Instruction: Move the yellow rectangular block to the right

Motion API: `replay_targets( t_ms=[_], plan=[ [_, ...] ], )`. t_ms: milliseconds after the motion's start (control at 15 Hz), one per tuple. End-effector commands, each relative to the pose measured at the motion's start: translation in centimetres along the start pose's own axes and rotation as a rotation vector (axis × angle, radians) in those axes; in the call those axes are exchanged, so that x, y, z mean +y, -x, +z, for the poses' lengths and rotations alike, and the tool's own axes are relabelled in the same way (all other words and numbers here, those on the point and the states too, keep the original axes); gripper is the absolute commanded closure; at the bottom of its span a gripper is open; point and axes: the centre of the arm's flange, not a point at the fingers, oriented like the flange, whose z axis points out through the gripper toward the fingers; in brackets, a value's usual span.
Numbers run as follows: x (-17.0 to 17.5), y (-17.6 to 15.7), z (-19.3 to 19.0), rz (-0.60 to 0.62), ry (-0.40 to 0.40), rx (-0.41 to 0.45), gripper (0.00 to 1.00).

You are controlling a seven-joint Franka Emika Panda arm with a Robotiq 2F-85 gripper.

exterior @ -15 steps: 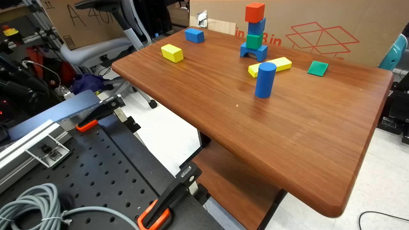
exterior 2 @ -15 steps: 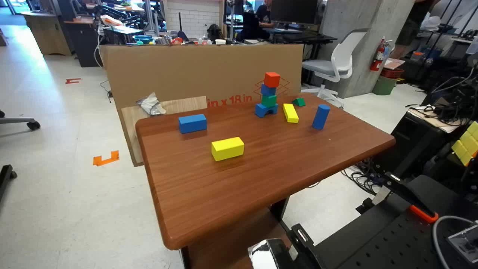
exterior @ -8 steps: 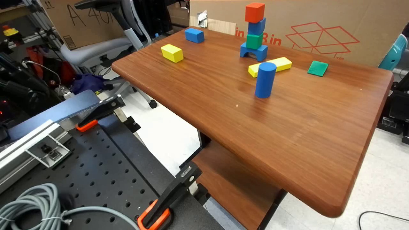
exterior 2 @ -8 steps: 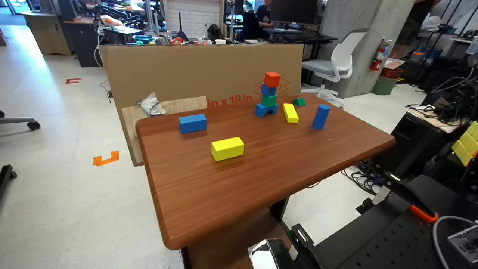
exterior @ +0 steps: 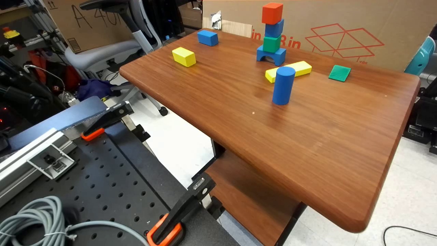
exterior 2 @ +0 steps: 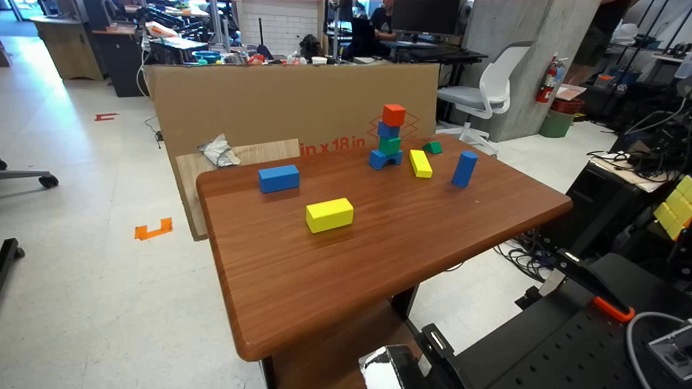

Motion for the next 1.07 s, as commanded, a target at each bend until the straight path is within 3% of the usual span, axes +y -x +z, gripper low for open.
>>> replay_targets(
  t_ms=[0, 733, 1000],
  plan=[
    [0.0, 0.0, 0.0, 0.0, 0.0, 0.0, 0.0],
    [-0.7, 0.2, 0.1, -0.003, 0.005, 0.01, 0.0],
    [-2.7, 0.9, 3.4, 0.001, -0.036, 0.047, 0.0]
  ],
)
